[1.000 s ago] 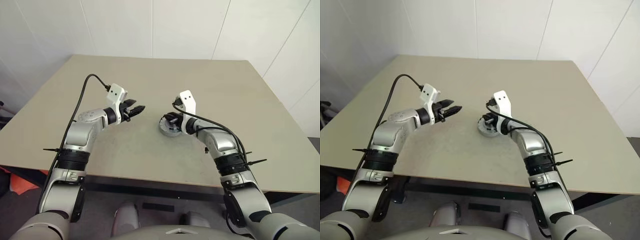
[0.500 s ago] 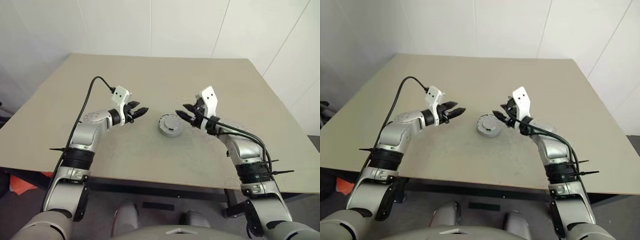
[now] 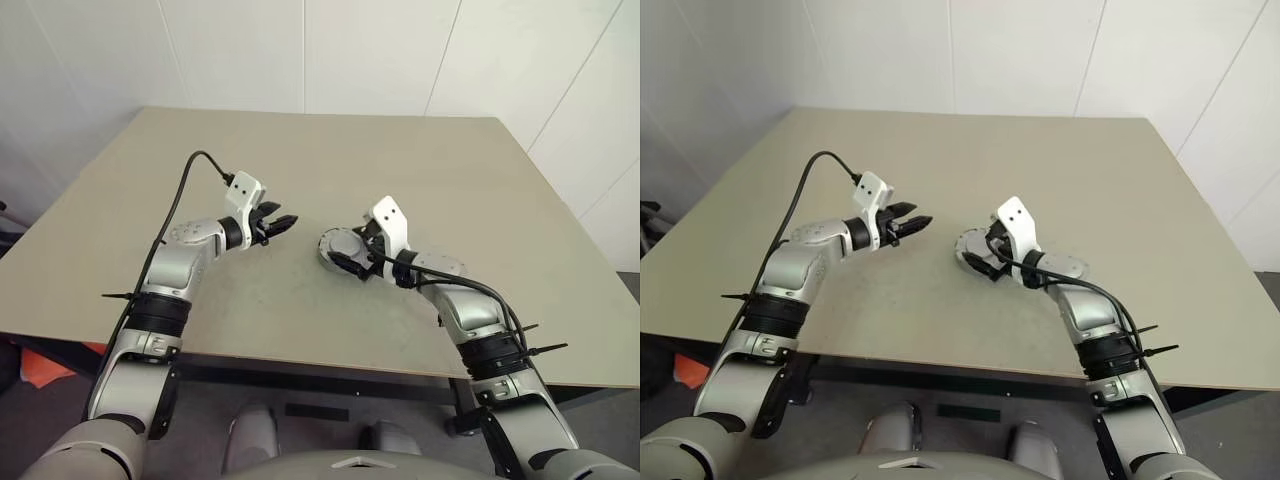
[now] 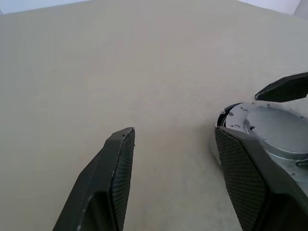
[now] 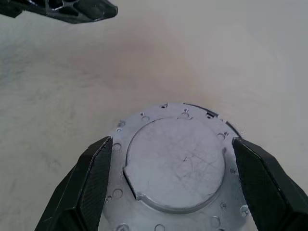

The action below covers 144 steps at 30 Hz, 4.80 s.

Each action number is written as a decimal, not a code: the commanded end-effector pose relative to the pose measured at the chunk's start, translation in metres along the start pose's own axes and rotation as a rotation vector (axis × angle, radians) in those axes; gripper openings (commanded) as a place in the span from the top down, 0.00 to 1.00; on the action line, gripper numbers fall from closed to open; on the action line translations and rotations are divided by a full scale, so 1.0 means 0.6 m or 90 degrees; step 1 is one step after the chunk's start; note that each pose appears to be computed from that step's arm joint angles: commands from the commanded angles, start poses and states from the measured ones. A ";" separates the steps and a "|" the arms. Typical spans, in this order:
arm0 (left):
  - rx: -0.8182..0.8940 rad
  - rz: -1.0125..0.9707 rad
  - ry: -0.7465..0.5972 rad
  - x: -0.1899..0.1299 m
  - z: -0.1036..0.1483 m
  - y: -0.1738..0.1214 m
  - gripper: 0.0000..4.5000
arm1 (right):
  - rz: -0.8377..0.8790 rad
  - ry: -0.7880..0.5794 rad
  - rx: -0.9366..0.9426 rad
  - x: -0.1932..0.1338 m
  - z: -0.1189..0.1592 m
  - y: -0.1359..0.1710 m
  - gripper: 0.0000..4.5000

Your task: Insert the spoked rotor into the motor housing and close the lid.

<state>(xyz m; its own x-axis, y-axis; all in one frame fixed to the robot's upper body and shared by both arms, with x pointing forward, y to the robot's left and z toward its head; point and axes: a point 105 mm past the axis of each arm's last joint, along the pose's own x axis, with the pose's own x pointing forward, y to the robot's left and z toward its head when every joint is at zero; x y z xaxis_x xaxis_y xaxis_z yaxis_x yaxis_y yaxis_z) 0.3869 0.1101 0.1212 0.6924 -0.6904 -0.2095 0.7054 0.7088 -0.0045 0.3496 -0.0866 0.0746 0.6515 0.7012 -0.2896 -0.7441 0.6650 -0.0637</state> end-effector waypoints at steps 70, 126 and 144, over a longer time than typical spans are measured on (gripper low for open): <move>-0.015 0.012 -0.006 -0.007 0.000 -0.001 0.38 | -0.040 0.127 -0.017 0.001 -0.055 -0.029 0.31; -0.351 -0.153 0.258 0.093 -0.107 -0.132 0.99 | -0.092 0.153 0.043 -0.028 -0.060 -0.087 0.31; -0.357 -0.147 0.288 0.084 -0.119 -0.135 1.00 | -0.027 0.077 -0.035 -0.074 0.035 -0.077 0.01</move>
<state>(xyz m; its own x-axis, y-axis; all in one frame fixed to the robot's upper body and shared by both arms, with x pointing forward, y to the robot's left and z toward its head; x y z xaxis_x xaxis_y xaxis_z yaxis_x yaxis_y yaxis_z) 0.3611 0.0178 0.0687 0.3370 -0.8407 -0.4237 0.6228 0.5366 -0.5693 0.3547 -0.1334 0.0810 0.6235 0.6315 -0.4610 -0.7390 0.6684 -0.0839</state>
